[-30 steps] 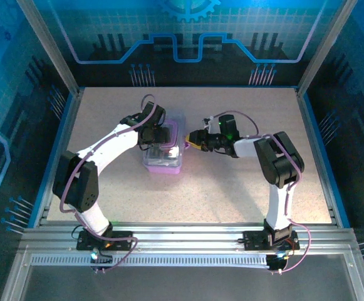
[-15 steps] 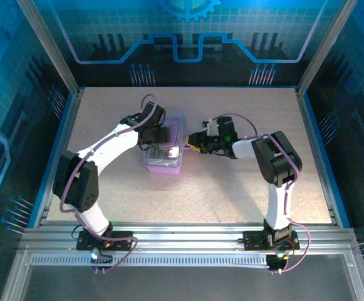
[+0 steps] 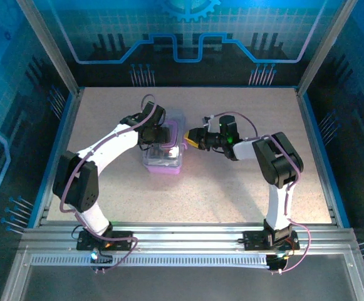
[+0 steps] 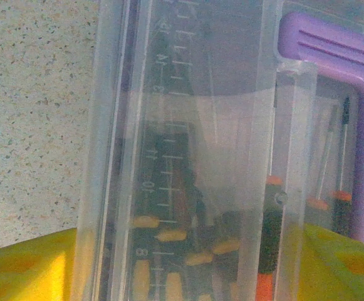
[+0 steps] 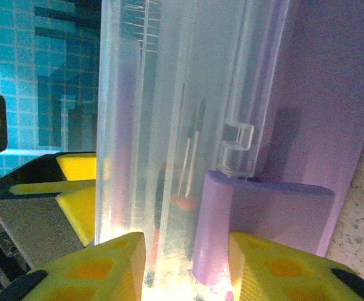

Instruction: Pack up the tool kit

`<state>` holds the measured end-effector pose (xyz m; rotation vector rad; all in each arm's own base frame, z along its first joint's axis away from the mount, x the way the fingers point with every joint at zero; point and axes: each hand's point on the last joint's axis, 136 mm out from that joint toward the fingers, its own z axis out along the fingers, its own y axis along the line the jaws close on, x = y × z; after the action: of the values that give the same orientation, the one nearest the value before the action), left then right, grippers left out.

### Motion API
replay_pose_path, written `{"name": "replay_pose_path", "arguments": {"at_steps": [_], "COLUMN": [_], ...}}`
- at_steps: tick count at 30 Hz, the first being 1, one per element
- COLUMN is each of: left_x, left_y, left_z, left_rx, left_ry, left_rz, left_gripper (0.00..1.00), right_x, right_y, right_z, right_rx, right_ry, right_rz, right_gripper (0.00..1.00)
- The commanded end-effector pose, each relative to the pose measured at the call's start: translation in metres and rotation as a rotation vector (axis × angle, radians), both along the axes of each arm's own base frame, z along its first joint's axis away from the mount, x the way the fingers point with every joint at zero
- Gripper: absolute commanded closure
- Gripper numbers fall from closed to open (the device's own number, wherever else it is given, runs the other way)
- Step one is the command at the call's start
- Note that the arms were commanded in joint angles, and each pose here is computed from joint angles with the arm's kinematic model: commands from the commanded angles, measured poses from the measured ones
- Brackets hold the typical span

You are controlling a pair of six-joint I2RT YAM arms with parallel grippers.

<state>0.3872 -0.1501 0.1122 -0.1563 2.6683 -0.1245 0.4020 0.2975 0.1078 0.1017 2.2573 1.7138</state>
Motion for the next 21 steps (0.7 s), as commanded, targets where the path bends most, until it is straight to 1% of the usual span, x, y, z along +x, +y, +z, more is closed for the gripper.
{"name": "replay_pose_path", "arguments": {"at_steps": [1, 8, 13, 15, 19, 21], "left_x": [-0.075, -0.078, -0.079, -0.079, -0.079, -0.079], "left_y": [0.015, 0.021, 0.021, 0.019, 0.018, 0.017], "left_z": [-0.087, -0.089, -0.09, -0.09, -0.089, -0.088], "left_rx": [0.103, 0.105, 0.098, 0.091, 0.079, 0.073], "left_ry": [0.381, 0.388, 0.389, 0.391, 0.389, 0.385], "left_rz": [-0.058, -0.049, -0.046, -0.045, -0.045, -0.045], "left_gripper": [0.33, 0.32, 0.32, 0.32, 0.32, 0.33], "right_x": [-0.001, 0.008, 0.008, 0.007, 0.003, 0.001], "right_y": [0.002, -0.028, -0.036, -0.038, -0.04, -0.035], "right_z": [0.001, -0.005, -0.018, -0.026, -0.039, -0.041], "right_rx": [0.028, -0.015, -0.03, -0.049, -0.096, -0.103], "right_ry": [-0.018, -0.012, 0.011, 0.025, 0.048, 0.052], "right_rz": [0.021, -0.039, -0.053, -0.063, -0.075, -0.067], "right_gripper": [0.61, 0.61, 0.62, 0.66, 0.83, 0.88]}}
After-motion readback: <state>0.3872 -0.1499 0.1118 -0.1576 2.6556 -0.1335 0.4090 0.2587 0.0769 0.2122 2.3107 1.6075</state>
